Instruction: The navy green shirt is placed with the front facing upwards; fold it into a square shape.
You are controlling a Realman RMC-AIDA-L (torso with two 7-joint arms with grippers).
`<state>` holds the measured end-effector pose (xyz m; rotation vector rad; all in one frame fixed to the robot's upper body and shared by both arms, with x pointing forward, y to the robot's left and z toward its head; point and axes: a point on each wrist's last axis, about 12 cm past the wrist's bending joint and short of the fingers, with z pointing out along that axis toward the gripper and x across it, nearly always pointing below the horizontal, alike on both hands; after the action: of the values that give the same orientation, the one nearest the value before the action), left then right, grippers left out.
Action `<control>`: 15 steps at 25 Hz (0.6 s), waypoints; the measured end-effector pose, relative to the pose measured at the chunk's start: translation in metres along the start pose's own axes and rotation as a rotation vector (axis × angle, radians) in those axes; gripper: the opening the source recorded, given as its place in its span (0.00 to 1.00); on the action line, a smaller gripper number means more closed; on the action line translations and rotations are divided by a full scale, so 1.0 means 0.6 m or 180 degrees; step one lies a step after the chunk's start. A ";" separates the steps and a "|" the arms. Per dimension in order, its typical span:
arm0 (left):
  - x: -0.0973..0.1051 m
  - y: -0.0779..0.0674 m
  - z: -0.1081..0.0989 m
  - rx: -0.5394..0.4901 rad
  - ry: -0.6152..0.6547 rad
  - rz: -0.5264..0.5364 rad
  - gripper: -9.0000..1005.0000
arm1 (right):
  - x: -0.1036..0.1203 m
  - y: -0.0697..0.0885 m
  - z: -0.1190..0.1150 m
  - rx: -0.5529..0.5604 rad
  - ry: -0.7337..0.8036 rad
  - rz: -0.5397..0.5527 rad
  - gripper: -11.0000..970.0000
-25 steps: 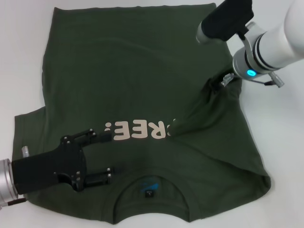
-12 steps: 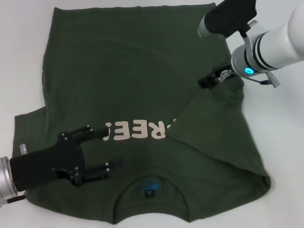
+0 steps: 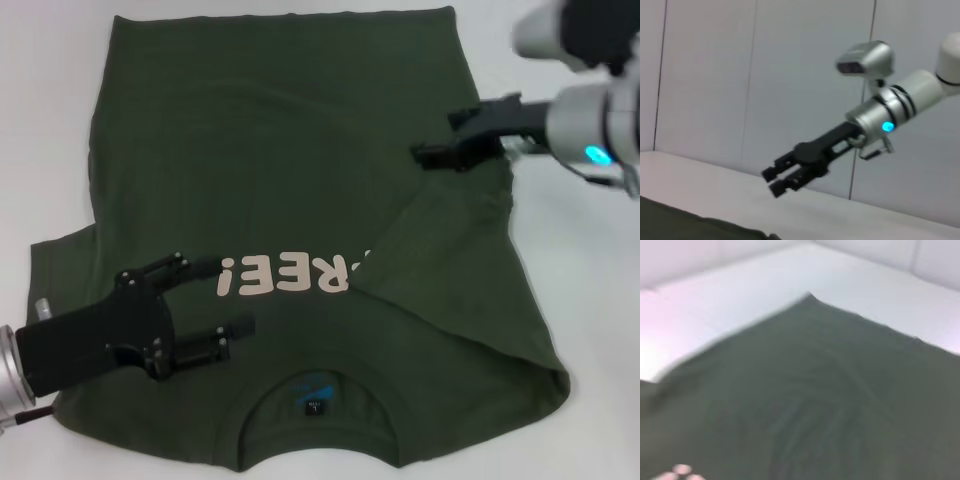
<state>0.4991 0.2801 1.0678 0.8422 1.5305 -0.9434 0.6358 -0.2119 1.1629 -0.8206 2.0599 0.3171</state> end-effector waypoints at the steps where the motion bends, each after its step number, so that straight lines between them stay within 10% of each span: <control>1: 0.000 0.000 0.001 -0.0015 -0.0019 -0.0010 0.82 | 0.012 0.000 -0.012 -0.0099 -0.0099 -0.0008 0.74; 15: -0.004 0.004 0.000 -0.0069 -0.0091 -0.0195 0.82 | 0.200 0.004 -0.161 -0.1258 -0.1374 -0.0112 0.75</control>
<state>0.5015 0.2809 1.0698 0.7672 1.5467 -0.9779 0.5246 -0.3103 1.1230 -0.9253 1.5968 0.8253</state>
